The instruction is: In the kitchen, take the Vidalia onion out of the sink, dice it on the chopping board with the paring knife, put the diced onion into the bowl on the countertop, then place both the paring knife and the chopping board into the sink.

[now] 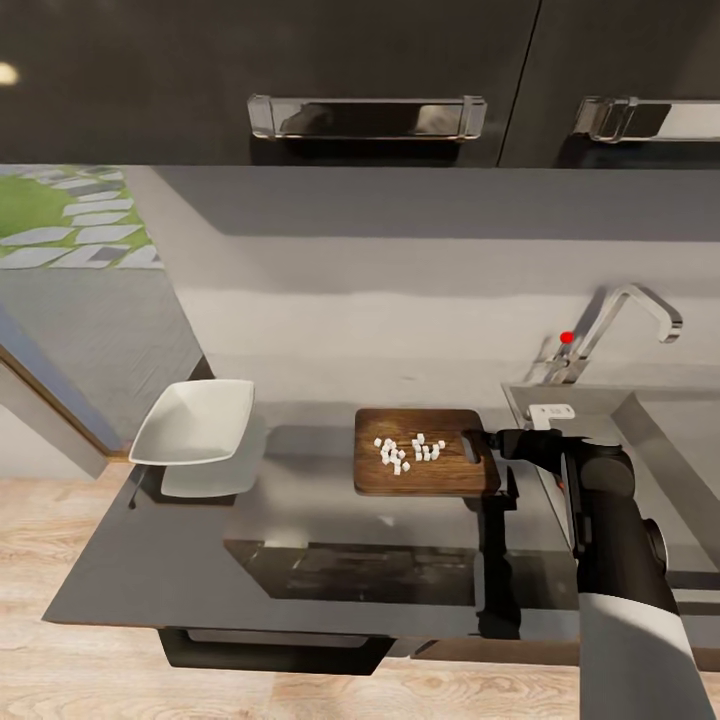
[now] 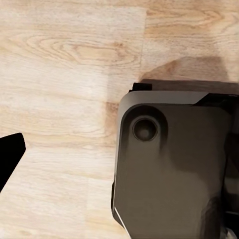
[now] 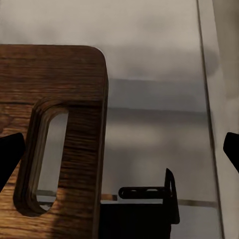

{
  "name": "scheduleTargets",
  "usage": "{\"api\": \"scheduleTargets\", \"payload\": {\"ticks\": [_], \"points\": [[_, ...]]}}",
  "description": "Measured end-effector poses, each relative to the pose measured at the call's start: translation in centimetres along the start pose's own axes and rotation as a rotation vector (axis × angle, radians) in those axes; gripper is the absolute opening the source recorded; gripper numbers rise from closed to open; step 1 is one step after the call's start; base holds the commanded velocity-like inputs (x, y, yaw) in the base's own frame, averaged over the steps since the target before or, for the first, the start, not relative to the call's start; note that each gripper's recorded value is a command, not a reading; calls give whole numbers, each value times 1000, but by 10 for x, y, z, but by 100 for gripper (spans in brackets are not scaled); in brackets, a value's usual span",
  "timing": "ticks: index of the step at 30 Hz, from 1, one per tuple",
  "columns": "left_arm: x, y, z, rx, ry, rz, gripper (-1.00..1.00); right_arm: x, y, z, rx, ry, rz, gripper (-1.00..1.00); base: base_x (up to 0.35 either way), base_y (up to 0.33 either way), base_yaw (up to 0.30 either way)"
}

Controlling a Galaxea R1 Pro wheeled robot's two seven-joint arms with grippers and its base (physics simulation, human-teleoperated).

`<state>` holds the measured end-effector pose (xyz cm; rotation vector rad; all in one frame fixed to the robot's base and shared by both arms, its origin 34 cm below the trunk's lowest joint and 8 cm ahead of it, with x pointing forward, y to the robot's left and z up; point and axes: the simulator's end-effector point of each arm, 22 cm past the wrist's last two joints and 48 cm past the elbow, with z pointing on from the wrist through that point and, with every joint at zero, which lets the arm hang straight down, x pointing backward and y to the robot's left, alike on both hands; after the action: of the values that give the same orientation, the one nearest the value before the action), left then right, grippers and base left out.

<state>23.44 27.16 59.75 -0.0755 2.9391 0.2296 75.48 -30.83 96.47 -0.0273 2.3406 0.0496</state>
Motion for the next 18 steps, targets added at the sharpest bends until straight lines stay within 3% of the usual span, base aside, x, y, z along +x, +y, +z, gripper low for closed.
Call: {"api": "scheduleTargets", "payload": {"ticks": [18], "points": [[10,0,1,-1,23,4,100,12,0,10,-1,23,2,100,0,0,0]]}}
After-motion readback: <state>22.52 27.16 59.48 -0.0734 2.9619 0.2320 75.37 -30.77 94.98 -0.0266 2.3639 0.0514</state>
